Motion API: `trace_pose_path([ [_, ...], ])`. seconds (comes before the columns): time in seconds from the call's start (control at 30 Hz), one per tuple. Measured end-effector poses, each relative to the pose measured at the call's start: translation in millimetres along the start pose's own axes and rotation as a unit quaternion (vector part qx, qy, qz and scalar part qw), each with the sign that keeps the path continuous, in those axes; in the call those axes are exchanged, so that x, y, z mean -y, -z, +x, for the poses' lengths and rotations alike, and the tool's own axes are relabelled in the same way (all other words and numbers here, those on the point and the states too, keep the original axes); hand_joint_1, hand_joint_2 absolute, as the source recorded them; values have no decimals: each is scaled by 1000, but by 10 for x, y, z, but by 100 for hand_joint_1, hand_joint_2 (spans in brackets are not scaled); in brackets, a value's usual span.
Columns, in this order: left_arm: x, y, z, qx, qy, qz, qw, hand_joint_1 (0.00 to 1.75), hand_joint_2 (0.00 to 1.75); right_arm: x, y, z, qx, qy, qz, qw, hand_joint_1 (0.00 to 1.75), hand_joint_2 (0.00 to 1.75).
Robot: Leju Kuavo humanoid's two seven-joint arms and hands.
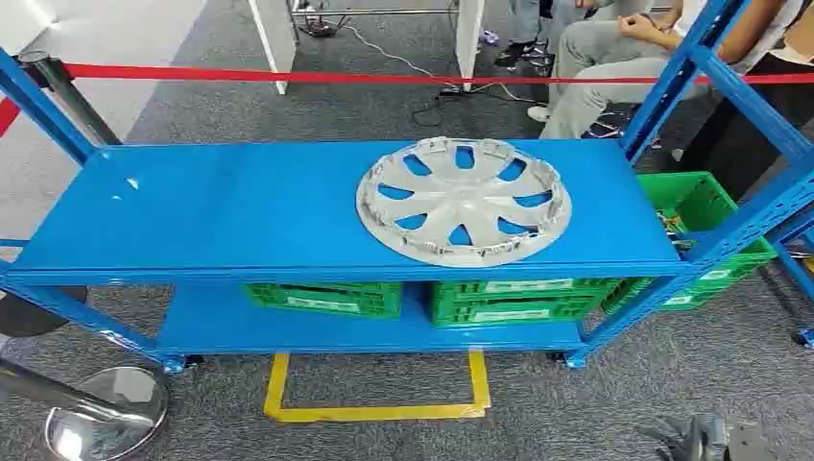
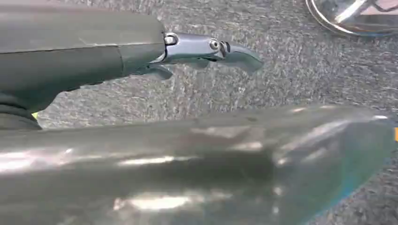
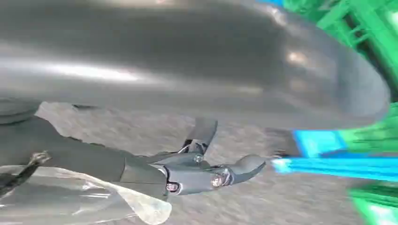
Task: Take the parts from the cabinet and place them on the table.
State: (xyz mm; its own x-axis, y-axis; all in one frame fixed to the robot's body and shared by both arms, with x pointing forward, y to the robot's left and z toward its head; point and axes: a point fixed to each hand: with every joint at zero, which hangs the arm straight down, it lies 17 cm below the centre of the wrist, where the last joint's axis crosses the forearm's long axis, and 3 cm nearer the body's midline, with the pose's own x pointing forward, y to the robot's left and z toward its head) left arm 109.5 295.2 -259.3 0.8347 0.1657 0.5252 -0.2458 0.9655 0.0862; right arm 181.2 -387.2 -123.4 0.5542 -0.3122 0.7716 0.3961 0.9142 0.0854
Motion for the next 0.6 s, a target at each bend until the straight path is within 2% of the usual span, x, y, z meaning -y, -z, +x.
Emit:
trace_pose_path([
  [0.2,60,-23,-28,-2,4,-4,1000,0,0,-23,-5,505,69,-33,-2,997,0,0],
  [0.43,99,-36,-26,0,5,-5,1000,0,0,-74,-38,682,91,-48,3,995,0,0],
  [0.6,107,-39,-13,2,8,-7,1000,0,0,-190,-104,907,134,-65,13,989,0,0],
])
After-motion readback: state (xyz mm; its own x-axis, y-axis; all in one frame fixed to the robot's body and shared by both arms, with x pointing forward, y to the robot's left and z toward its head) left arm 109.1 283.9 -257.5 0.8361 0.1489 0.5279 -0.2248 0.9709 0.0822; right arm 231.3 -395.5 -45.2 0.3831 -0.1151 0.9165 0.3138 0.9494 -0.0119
